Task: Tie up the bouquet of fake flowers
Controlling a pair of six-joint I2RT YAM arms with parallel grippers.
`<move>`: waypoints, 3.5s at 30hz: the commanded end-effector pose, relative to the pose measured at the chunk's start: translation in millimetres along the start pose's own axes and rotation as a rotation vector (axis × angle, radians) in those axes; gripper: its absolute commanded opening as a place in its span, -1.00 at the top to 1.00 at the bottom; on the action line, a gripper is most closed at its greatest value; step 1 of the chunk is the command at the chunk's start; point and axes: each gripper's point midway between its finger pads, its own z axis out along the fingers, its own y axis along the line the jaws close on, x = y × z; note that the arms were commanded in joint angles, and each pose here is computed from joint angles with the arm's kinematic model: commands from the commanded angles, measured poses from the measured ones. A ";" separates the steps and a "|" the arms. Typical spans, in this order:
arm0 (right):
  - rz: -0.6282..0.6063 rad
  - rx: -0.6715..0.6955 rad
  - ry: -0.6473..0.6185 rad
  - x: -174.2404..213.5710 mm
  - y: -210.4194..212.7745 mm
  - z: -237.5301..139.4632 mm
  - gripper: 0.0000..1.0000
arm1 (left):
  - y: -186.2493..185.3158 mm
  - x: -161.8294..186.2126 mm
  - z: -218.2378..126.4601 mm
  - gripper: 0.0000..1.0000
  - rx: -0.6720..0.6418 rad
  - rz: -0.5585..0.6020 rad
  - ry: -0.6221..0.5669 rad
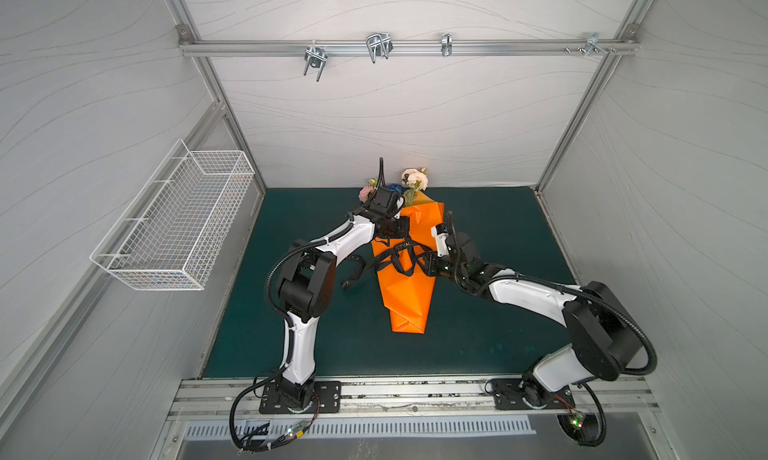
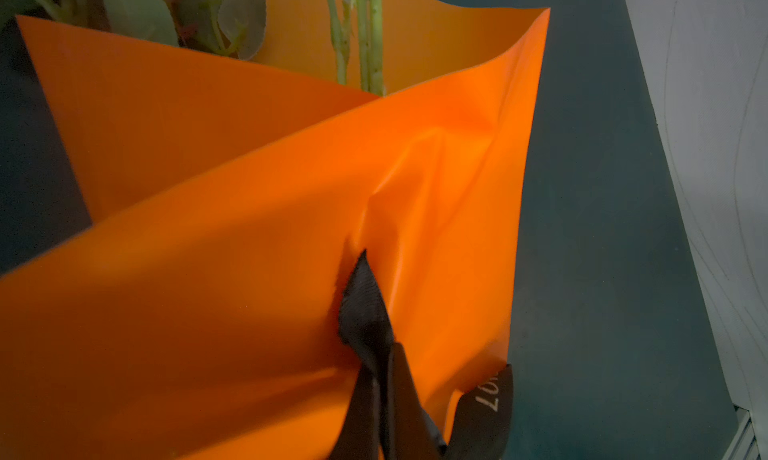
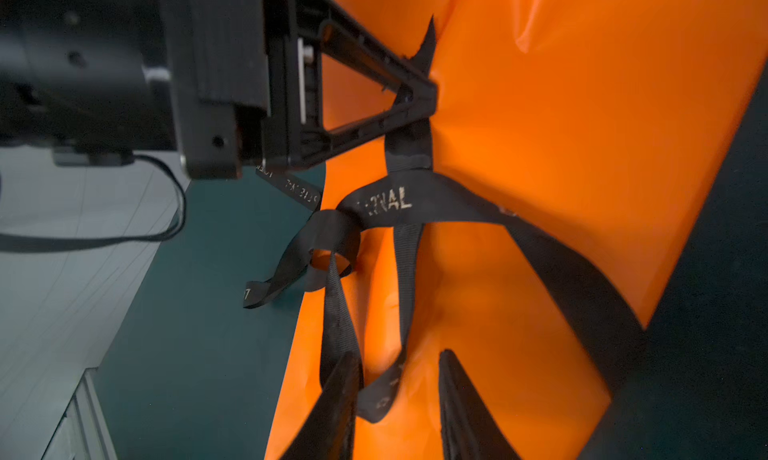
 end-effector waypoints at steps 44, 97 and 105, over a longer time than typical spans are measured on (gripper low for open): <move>-0.022 -0.224 0.090 -31.8 -13.9 84.4 0.59 | -61.1 -18.2 -25.6 1.00 0.288 0.053 -0.021; -0.103 0.121 -0.213 -132.5 -60.1 -43.8 1.00 | 212.9 58.2 -80.1 1.00 -0.558 -0.391 0.013; 0.020 0.266 -0.260 -126.4 -113.7 -85.6 1.00 | 225.6 54.3 -94.6 1.00 -0.583 -0.417 -0.022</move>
